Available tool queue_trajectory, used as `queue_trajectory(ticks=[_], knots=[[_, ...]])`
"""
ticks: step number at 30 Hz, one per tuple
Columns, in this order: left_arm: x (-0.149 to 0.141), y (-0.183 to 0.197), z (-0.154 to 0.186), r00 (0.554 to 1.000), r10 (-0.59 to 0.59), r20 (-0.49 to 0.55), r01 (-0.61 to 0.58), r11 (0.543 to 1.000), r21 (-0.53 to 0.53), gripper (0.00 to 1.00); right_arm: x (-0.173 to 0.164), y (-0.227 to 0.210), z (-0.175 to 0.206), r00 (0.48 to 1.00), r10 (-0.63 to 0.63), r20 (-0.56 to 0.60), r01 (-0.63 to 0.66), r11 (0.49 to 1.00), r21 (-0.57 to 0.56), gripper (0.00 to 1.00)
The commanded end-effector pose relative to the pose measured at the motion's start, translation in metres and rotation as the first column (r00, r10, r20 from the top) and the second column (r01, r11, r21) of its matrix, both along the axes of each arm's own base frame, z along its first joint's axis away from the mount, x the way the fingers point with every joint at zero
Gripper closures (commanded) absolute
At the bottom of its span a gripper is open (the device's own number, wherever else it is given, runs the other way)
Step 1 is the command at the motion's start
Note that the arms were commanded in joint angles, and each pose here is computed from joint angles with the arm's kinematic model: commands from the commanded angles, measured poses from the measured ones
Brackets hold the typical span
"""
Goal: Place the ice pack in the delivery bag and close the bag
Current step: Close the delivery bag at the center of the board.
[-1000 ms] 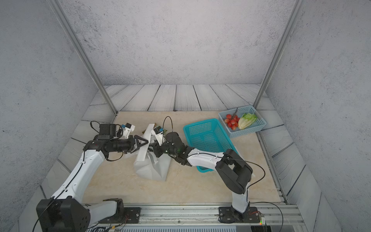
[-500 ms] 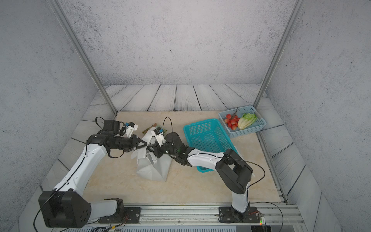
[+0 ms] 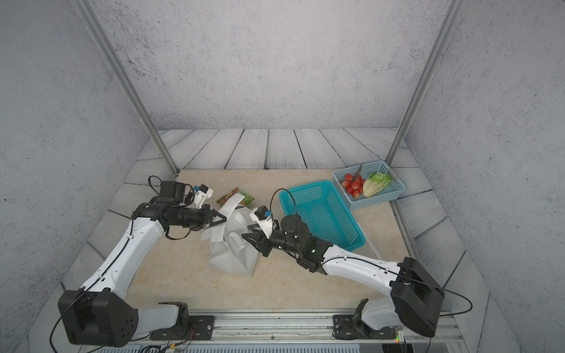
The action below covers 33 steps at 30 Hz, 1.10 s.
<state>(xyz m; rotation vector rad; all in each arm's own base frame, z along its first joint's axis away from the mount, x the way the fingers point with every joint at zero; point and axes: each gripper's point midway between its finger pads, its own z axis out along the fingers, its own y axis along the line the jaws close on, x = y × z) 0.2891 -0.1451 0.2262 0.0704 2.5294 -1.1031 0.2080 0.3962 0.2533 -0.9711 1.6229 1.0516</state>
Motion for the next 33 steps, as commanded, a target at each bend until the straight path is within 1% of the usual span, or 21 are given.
queue_trajectory(ticks=[1, 3, 4, 5, 7, 10, 13, 15, 16, 18, 22, 24, 26, 28, 29, 30, 31, 33], knots=[[-0.002, -0.011, 0.015, 0.999, -0.030, 0.041, 0.032, 0.998, -0.055, 1.00, -0.001, 0.022, -0.021, 0.999, 0.043, -0.025, -0.044, 0.998, -0.054, 0.76], [-0.001, -0.014, 0.017, 0.999, -0.026, 0.042, 0.029, 0.998, -0.060, 1.00, -0.005, 0.045, -0.023, 0.994, 0.099, -0.042, -0.102, 0.992, -0.071, 0.86], [-0.001, -0.015, 0.018, 0.999, -0.023, 0.044, 0.026, 0.998, -0.057, 1.00, -0.014, 0.059, -0.026, 0.989, 0.139, -0.040, -0.142, 0.987, -0.081, 0.88], [-0.001, -0.016, 0.019, 0.999, -0.022, 0.045, 0.025, 0.998, -0.053, 1.00, -0.023, 0.070, -0.027, 0.985, 0.168, -0.030, -0.170, 0.982, -0.083, 0.89], [-0.003, -0.019, 0.020, 0.998, -0.028, 0.052, 0.030, 0.998, -0.048, 1.00, -0.029, 0.090, -0.025, 0.984, 0.176, -0.030, -0.177, 0.982, -0.070, 0.89], [-0.007, -0.019, 0.012, 0.999, -0.028, 0.047, 0.030, 0.999, -0.033, 1.00, -0.013, 0.110, -0.019, 0.989, 0.117, -0.094, -0.120, 0.992, -0.026, 0.90], [-0.011, -0.015, 0.010, 0.997, -0.035, 0.073, 0.035, 0.999, -0.005, 1.00, -0.013, 0.102, -0.016, 0.991, 0.107, -0.085, -0.109, 0.994, -0.014, 0.89], [-0.011, -0.012, 0.009, 0.993, -0.048, 0.106, 0.045, 0.999, 0.027, 1.00, -0.024, 0.077, -0.012, 0.993, 0.111, -0.045, -0.111, 0.994, -0.008, 0.87], [-0.010, -0.010, 0.010, 0.990, -0.057, 0.132, 0.051, 0.997, 0.050, 1.00, -0.033, 0.057, -0.011, 0.993, 0.114, -0.010, -0.114, 0.993, -0.014, 0.84], [-0.008, -0.007, 0.009, 0.983, -0.069, 0.171, 0.057, 0.995, 0.077, 1.00, -0.042, 0.028, -0.017, 0.996, 0.088, 0.010, -0.088, 0.996, -0.032, 0.78], [-0.011, -0.007, 0.013, 0.955, -0.154, 0.252, 0.120, 0.982, 0.145, 1.00, -0.037, -0.009, -0.014, 0.999, -0.025, 0.034, 0.026, 0.999, -0.044, 0.65], [-0.017, -0.006, 0.014, 0.945, -0.198, 0.260, 0.155, 0.972, 0.177, 1.00, -0.017, -0.023, -0.001, 0.995, -0.095, 0.042, 0.097, 0.995, -0.027, 0.54], [-0.022, -0.006, 0.017, 0.938, -0.229, 0.261, 0.180, 0.963, 0.200, 1.00, 0.015, -0.044, 0.016, 0.984, -0.178, -0.010, 0.179, 0.983, 0.033, 0.49], [-0.024, -0.008, 0.016, 0.935, -0.242, 0.258, 0.188, 0.958, 0.217, 1.00, 0.042, -0.060, 0.035, 0.980, -0.193, -0.054, 0.197, 0.975, 0.099, 0.43], [-0.024, -0.009, 0.014, 0.934, -0.247, 0.257, 0.187, 0.954, 0.236, 1.00, 0.052, -0.064, 0.040, 0.981, -0.186, -0.047, 0.190, 0.977, 0.095, 0.39], [-0.025, -0.011, 0.012, 0.932, -0.256, 0.257, 0.190, 0.948, 0.256, 1.00, 0.055, -0.063, 0.043, 0.985, -0.170, -0.018, 0.171, 0.983, 0.066, 0.30], [-0.024, -0.012, 0.009, 0.932, -0.261, 0.253, 0.190, 0.943, 0.273, 1.00, 0.057, -0.060, 0.039, 0.988, -0.154, 0.001, 0.154, 0.988, 0.025, 0.23], [-0.024, -0.018, 0.006, 0.930, -0.275, 0.243, 0.204, 0.938, 0.279, 1.00, 0.060, -0.054, 0.028, 0.995, -0.098, 0.020, 0.099, 0.993, -0.056, 0.17]])
